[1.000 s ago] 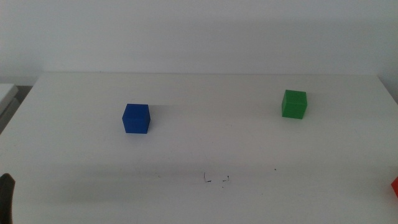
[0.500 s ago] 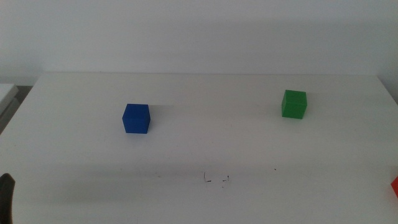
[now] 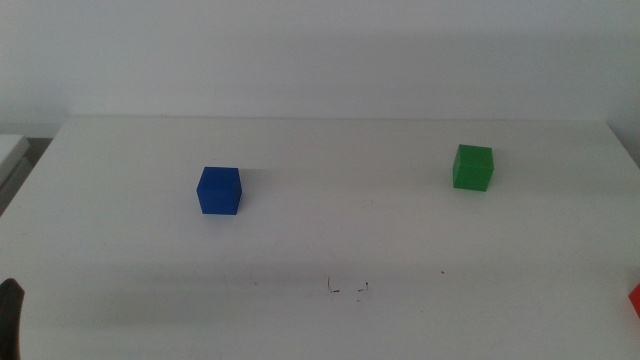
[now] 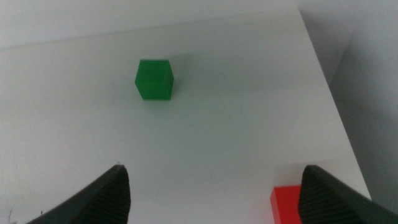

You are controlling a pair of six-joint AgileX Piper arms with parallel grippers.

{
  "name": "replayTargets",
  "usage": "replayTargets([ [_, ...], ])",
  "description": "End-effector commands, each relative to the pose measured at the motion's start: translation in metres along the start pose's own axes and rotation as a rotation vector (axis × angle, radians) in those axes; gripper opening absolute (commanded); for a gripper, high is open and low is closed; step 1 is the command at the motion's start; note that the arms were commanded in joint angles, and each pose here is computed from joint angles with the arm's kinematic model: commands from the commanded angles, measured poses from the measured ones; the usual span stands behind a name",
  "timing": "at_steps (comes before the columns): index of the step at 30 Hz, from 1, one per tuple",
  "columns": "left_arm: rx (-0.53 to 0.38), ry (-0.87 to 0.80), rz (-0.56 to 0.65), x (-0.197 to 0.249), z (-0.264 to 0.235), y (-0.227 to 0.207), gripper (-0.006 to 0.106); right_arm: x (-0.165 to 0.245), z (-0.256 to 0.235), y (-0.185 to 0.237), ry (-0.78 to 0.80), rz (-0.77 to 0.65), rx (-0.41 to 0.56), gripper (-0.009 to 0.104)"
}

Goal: Stack red cubes first, then green, then blue cubes in a specific spot.

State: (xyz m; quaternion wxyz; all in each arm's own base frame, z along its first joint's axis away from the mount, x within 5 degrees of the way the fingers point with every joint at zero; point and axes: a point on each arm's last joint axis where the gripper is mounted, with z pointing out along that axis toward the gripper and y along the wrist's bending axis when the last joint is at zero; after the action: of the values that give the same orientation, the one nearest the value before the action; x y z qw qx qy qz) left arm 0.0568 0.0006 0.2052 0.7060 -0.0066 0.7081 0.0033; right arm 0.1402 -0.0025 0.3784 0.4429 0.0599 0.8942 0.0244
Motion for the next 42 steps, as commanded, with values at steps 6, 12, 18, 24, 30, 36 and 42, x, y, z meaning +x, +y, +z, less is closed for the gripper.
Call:
replayTargets([
  [6,0.0,-0.013,0.0,-0.001,0.0,0.0,0.094,-0.004,-0.002,0.001,-0.039,0.003,-0.01,0.093],
  [12,0.0,-0.013,0.0,-0.001,0.0,0.0,0.094,-0.005,0.003,-0.002,0.095,-0.024,0.036,0.093],
  [18,0.0,-0.013,0.0,-0.001,0.0,0.0,0.094,-0.03,0.011,-0.015,0.279,-0.145,0.217,0.093],
  [24,0.0,-0.013,0.0,-0.001,0.0,0.0,0.094,-0.055,0.03,-0.021,0.307,-0.241,0.306,0.093],
  [30,0.0,-0.012,0.0,-0.001,0.0,0.0,0.094,-0.057,0.044,-0.035,0.376,-0.322,0.357,0.093],
  [36,0.0,-0.012,0.0,-0.001,0.0,0.0,0.094,-0.053,0.074,-0.052,0.489,-0.25,0.311,0.093],
  [42,0.0,-0.012,0.0,-0.001,0.0,0.0,0.094,-0.047,0.11,-0.052,0.598,-0.296,0.21,0.093],
])
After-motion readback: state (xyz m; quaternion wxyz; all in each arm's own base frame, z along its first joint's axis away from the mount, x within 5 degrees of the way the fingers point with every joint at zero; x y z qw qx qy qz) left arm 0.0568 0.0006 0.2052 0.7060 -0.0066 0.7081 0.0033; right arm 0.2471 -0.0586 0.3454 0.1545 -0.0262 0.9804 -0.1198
